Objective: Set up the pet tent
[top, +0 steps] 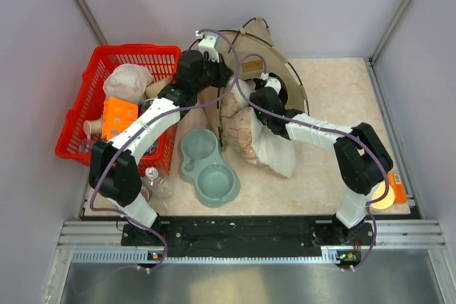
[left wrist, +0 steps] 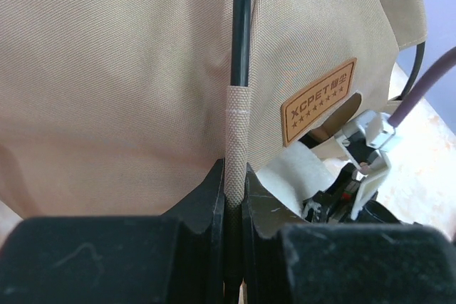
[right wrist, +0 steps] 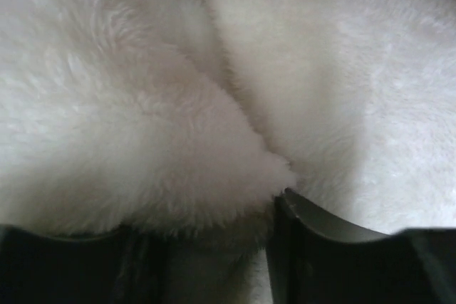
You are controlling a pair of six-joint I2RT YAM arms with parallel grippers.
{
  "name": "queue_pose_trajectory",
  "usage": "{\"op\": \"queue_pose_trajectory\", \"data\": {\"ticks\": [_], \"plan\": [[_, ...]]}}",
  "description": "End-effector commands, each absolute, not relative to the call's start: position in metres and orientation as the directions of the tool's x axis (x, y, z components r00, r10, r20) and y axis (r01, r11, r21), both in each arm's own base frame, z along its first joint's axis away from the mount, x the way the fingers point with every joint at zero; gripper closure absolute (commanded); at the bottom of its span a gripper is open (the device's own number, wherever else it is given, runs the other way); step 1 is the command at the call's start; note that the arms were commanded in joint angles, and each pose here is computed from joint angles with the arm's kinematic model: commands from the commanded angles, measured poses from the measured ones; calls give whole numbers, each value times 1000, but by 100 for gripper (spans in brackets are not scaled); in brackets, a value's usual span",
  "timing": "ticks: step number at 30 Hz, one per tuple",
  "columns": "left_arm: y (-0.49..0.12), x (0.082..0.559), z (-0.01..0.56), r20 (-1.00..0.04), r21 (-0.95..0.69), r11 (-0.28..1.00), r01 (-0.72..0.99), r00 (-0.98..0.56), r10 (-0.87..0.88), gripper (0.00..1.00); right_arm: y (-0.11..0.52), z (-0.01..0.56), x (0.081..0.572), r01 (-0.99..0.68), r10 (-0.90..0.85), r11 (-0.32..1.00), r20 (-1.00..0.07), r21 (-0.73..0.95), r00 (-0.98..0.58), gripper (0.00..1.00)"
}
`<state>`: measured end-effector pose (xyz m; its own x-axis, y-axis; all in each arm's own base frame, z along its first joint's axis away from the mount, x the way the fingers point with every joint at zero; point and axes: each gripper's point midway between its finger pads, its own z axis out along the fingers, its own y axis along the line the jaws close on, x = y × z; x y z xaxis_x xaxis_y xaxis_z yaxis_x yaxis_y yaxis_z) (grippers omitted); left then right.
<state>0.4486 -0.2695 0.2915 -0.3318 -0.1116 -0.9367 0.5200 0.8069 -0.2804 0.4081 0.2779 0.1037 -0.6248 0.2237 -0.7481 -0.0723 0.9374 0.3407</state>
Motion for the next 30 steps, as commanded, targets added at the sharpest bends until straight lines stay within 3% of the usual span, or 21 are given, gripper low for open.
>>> {"op": "queue_pose_trajectory", "data": {"ticks": [1, 5, 9, 16, 25, 27, 28, 30], "plan": [[-296, 430, 366, -949, -314, 684, 658, -227, -218, 100, 282, 131, 412, -167, 193, 924, -795, 345, -576, 46], [-291, 434, 354, -949, -313, 704, 637, -237, -207, 100, 282, 175, 406, -231, 202, 903, -831, 363, -518, 28], [-289, 436, 342, -948, -313, 724, 615, -251, -196, 100, 274, 213, 398, -261, 221, 889, -852, 376, -475, 17], [-289, 439, 326, -943, -321, 729, 604, -279, -184, 100, 264, 242, 386, -284, 239, 875, -859, 393, -453, 11], [-294, 435, 323, -938, -332, 703, 629, -297, -178, 100, 299, 246, 384, -518, 142, 785, -913, 339, -382, 9], [-296, 431, 323, -936, -338, 688, 642, -304, -176, 100, 311, 232, 392, -533, 140, 770, -908, 350, -394, 15], [-299, 429, 323, -936, -340, 677, 653, -308, -172, 100, 316, 226, 397, -537, 140, 765, -905, 356, -401, 26], [-301, 426, 322, -933, -346, 665, 662, -317, -170, 100, 321, 216, 405, -525, 157, 766, -899, 371, -408, 64]]}}
